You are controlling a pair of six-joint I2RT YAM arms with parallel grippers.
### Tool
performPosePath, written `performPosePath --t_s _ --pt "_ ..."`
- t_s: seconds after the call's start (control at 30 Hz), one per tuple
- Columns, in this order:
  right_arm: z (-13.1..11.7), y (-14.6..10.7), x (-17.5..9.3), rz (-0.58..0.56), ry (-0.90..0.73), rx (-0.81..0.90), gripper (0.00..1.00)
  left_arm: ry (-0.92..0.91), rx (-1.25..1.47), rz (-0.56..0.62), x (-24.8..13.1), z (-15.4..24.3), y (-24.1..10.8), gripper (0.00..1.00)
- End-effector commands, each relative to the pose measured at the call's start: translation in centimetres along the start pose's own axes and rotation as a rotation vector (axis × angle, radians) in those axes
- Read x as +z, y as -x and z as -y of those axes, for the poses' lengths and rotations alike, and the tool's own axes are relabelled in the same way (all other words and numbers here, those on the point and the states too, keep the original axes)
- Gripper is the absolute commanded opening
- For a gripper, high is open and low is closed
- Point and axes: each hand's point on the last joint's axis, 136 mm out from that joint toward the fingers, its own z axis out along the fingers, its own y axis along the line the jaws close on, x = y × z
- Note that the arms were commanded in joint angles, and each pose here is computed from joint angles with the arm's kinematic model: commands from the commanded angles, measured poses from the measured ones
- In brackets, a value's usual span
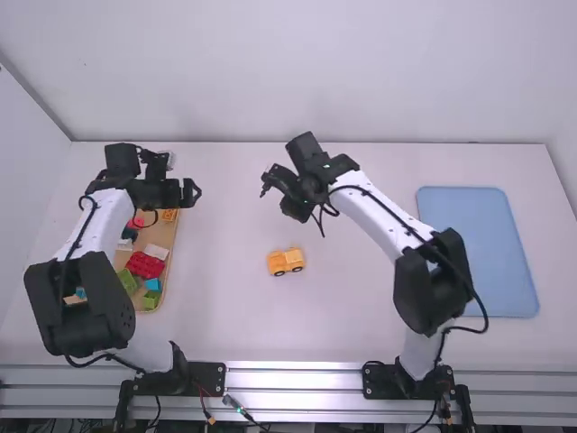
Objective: Assemble lego blocks to make yellow taxi
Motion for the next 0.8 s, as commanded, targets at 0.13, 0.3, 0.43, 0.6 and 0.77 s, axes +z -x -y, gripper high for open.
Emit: performPosePath --t_s 0.13,0.3,0.43,0.6,0.77 --pt "-2.9 2.6 4.5 -0.112 0.042 -0.188 0.00 0.064 0.088 0.099 -1.5 -0.6 -0.9 0.99" --pt "-4.2 2.6 6.6 -0.142 0.067 -0.245 0.00 0.269 0.103 0.259 -5.2 -2.0 -2.2 0.99" --pt "-5.9 2.3 7.2 -0.166 0.110 -0.332 0.00 0.430 0.029 0.431 -9.4 -3.4 -3.7 0.99" --pt "-7.4 2.3 7.9 -0.169 0.136 -0.389 0.00 0.455 0.013 0.507 -12.0 -3.5 -5.6 0.99" --pt "-8.6 2.0 9.7 -0.188 0.157 -0.408 0.00 0.505 -0.040 0.551 -13.4 -4.9 -6.7 0.99"
